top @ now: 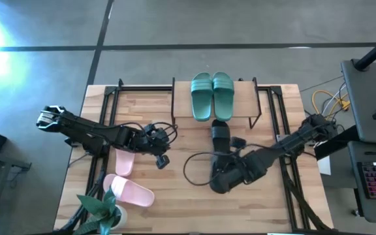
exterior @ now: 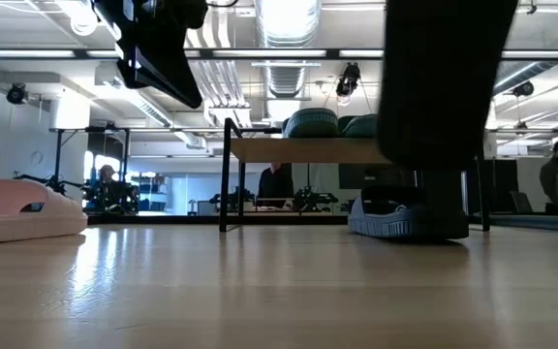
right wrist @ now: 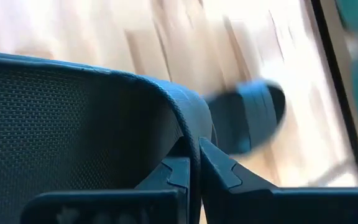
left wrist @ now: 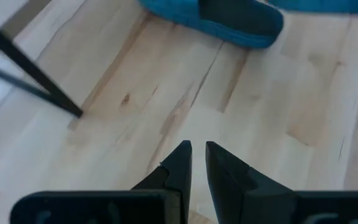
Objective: Pick and place slides into the shelf
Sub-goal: Put the black slides under the shelf
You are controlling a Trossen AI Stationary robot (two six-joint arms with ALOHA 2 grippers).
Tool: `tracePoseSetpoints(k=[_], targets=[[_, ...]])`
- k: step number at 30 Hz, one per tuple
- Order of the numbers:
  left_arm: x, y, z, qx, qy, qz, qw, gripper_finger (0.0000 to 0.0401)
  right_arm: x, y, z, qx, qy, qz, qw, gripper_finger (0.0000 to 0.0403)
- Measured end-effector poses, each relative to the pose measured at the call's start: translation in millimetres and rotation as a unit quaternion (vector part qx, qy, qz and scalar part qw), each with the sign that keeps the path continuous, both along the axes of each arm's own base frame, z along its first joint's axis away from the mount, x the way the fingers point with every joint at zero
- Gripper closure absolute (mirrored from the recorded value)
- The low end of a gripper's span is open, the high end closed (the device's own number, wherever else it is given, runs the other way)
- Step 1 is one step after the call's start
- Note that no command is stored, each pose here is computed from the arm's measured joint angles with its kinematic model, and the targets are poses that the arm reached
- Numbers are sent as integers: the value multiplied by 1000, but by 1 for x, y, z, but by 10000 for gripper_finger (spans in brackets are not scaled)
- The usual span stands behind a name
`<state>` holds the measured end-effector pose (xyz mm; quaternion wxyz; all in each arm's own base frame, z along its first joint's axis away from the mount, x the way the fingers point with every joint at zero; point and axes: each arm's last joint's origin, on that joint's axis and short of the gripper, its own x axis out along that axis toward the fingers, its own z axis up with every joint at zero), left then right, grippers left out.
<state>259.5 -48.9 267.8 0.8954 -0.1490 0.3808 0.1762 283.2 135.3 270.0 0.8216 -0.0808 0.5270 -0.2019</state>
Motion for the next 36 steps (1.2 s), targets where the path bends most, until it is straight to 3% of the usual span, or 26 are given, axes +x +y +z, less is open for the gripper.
tracePoseSetpoints(k=[8, 14, 21, 30, 36], targets=[[0, 1, 0, -24, -17, 64, 997, 368, 44, -35, 4, -54, -14, 157, 986, 394], [-3, -1, -2, -37, -11, 86, 996, 368, 68, -77, -11, -60, 5, 127, 990, 394], [-5, -3, -2, -27, -8, 90, 996, 368, 85, -87, -47, -77, 69, 152, 983, 394], [-5, -1, -2, -10, -15, 104, 994, 368, 100, -92, -102, -190, 153, 112, 963, 382], [-5, -1, -2, -9, -15, 103, 994, 368, 98, -91, -101, -146, 118, 64, 980, 353]])
